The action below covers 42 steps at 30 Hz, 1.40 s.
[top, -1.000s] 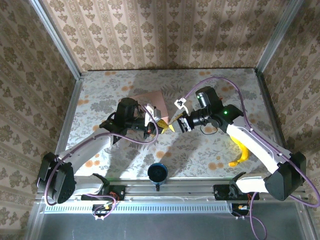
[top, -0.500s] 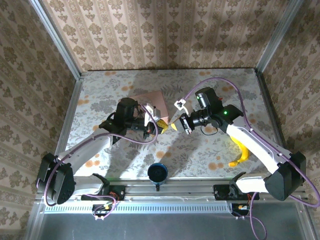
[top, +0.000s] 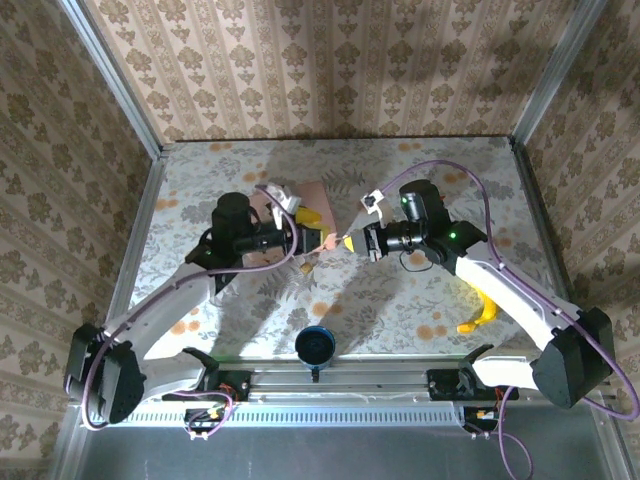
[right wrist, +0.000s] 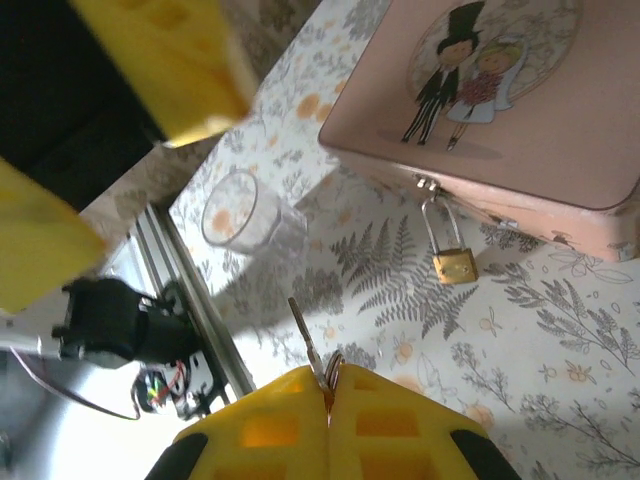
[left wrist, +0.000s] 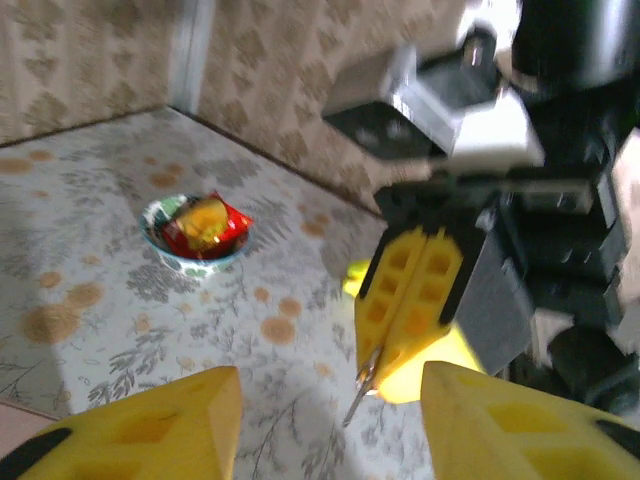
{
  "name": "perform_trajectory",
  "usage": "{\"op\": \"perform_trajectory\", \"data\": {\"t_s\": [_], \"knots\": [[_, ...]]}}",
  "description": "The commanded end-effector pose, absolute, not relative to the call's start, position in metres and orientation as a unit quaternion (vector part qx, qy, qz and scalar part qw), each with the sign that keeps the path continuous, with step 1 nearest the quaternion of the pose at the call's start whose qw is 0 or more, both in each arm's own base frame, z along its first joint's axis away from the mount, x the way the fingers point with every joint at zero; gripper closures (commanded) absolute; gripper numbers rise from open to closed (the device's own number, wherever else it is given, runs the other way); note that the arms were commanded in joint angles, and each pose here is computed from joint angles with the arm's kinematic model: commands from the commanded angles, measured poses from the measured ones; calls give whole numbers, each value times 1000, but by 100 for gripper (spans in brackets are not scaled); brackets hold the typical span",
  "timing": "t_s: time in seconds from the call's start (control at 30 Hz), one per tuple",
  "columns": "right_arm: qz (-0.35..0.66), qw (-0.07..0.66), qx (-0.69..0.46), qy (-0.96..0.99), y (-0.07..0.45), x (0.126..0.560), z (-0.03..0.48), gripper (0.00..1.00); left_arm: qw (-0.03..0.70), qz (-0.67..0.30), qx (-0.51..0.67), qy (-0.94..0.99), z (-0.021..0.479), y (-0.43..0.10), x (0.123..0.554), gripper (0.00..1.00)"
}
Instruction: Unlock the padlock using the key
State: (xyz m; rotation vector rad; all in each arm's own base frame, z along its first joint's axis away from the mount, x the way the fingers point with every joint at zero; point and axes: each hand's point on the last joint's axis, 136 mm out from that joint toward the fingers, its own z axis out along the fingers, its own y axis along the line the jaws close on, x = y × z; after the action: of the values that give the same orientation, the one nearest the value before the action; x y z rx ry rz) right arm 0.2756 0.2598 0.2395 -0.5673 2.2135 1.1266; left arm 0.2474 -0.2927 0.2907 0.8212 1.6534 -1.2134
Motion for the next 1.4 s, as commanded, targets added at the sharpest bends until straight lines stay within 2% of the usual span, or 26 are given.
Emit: {"op": "perform_trajectory", "data": {"t_s": [0.0, 0.2, 0.53, 0.63, 0.97, 1.17, 1.27, 1.37], "knots": [[475, 319, -168, 803, 266, 286, 268, 100, 488, -520, 214, 668, 321, -279, 266, 44], [518, 333, -127, 778, 270, 302, 280, 100, 476, -500, 164, 705, 317, -272, 273, 42], [583, 359, -110, 720, 279, 315, 312, 100, 465, -539, 178, 680, 328, -305, 274, 49], [589, 359, -107, 716, 280, 317, 314, 100, 473, -571, 159, 652, 336, -310, 279, 56], [593, 362, -105, 712, 279, 314, 317, 100, 507, -585, 140, 617, 351, -305, 287, 61], [601, 363, -105, 705, 279, 312, 322, 100, 506, -587, 141, 616, 352, -306, 289, 71], [603, 363, -105, 703, 279, 311, 324, 100, 501, -589, 138, 618, 349, -307, 290, 70], [604, 364, -104, 701, 279, 311, 325, 100, 498, -588, 137, 623, 344, -307, 292, 64]]}}
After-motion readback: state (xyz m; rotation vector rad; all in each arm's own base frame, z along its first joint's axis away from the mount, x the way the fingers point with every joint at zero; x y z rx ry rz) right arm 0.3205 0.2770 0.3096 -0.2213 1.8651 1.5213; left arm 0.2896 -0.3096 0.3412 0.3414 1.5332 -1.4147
